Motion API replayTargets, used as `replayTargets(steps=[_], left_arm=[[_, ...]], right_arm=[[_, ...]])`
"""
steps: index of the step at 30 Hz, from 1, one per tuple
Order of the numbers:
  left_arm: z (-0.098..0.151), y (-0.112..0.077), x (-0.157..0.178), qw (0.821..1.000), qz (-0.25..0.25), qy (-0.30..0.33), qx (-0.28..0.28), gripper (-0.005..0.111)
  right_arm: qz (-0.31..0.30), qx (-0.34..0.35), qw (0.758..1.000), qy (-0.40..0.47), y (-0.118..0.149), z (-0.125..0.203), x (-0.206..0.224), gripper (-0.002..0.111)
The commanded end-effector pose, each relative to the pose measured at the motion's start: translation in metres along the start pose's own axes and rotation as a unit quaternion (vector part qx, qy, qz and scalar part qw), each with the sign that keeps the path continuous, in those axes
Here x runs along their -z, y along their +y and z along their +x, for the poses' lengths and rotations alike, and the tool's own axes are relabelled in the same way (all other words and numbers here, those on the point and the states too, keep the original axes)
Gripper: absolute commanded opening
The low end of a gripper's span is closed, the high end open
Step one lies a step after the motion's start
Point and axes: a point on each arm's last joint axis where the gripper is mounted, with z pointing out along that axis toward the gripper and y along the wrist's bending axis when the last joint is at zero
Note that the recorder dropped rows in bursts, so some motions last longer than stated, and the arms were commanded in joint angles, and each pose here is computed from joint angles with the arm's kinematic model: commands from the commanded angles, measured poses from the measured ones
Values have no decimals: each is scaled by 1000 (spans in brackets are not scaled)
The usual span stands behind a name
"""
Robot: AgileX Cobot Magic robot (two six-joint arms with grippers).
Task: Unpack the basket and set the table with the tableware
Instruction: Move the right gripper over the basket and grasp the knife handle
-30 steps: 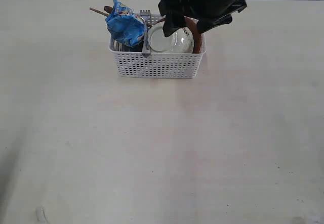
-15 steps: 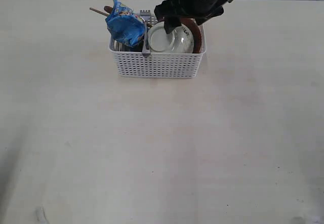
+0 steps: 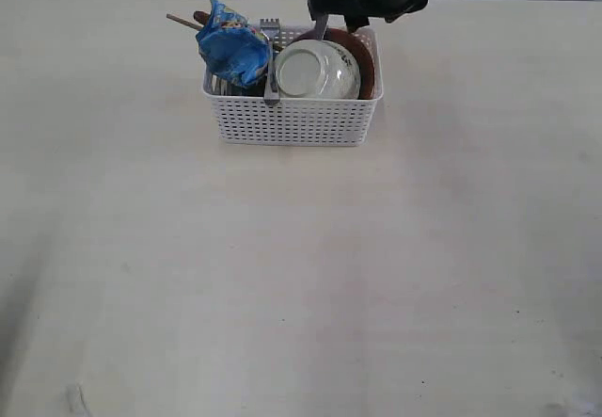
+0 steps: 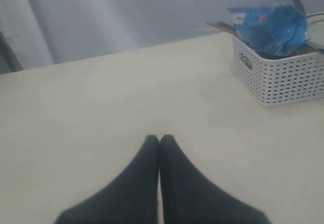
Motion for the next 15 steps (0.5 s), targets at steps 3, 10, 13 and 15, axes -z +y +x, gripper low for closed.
replayTargets(steps=[3,10,13,15], left_arm=[[0,0,0,1000,3,-5,0,0],[0,0,0,1000,3,-5,2,0],[0,0,0,1000,3,-5,2,0],[0,0,0,1000,3,-5,2,0]], right_arm=[[-10,53,998,19,4,3,-17,37],[16,48,998,25,3,-26,-24,37],[-2,0,1000,25,5,-31,-27,43],[-54,-78,995,-12,4,-44,-20,50]])
